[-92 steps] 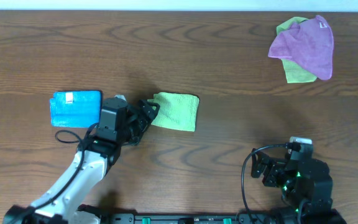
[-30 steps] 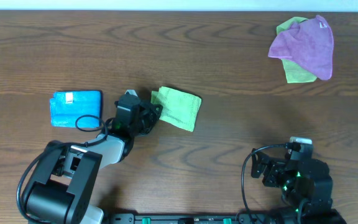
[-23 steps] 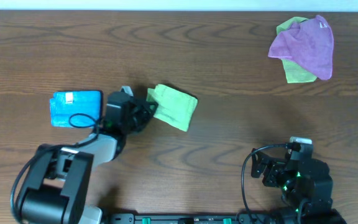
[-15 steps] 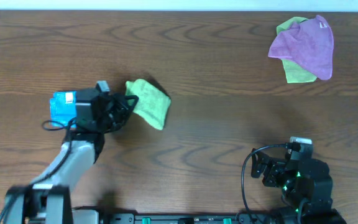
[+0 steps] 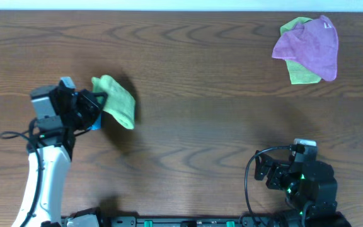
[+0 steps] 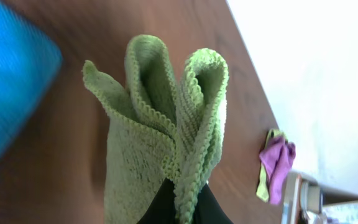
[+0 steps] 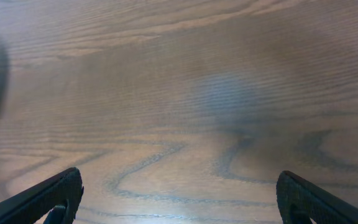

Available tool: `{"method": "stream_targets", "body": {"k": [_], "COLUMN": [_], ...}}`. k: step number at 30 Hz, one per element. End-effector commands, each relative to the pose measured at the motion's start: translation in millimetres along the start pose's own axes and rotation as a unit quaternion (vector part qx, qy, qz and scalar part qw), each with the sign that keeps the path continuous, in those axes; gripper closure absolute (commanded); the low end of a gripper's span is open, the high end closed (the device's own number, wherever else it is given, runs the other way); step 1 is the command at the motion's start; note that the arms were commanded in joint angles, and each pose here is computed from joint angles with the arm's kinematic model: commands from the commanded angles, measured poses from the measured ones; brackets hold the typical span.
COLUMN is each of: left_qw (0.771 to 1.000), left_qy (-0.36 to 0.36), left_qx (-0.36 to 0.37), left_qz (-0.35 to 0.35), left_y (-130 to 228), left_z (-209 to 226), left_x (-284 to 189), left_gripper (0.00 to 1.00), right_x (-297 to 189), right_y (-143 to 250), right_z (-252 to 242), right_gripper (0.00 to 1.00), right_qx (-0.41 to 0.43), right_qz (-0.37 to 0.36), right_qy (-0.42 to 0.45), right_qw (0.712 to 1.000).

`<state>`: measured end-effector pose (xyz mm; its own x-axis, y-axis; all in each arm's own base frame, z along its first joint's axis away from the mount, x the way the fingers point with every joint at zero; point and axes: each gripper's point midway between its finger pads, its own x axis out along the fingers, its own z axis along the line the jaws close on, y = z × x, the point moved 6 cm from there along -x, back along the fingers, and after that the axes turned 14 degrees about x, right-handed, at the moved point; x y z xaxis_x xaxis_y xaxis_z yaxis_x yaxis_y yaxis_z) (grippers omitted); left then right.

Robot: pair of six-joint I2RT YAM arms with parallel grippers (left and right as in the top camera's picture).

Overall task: Fold the cloth
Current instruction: 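Lift the folded green cloth and carry it left over the blue cloth, then lower the green cloth onto the blue cloth and open the left gripper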

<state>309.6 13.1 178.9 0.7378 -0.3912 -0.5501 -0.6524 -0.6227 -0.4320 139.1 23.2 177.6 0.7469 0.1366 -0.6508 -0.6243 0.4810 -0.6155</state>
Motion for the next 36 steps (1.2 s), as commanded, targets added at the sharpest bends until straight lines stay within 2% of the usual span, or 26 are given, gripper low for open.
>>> {"method": "stream_targets", "body": {"k": [1, 11, 22, 36], "left_qw": [0.999, 0.996, 0.993, 0.987], "left_qy": [0.002, -0.044, -0.067, -0.092], "left_qx": [0.032, 0.026, 0.017, 0.017], "left_qz": [-0.032, -0.073, -0.098, -0.127], "left_y": [-20.6, -40.6, -59.0, -93.2], "left_z": [-3.9, 28.0, 58.3, 77.3], "left_x": [-13.0, -27.0, -20.2, -23.5], "left_gripper": [0.94, 0.94, 0.94, 0.94], "right_x": [-0.4, -0.4, -0.4, -0.4], "right_y": [-0.5, -0.5, -0.4, -0.5], "right_z": [-1.6, -1.6, -1.6, -1.6], "right_gripper": [0.01, 0.01, 0.01, 0.01], "right_qx": [0.007, 0.007, 0.007, 0.007], "right_qz": [-0.005, -0.005, -0.004, -0.005], "right_qy": [0.004, 0.003, 0.003, 0.004], "right_qw": [1.000, 1.000, 1.000, 1.000]}}
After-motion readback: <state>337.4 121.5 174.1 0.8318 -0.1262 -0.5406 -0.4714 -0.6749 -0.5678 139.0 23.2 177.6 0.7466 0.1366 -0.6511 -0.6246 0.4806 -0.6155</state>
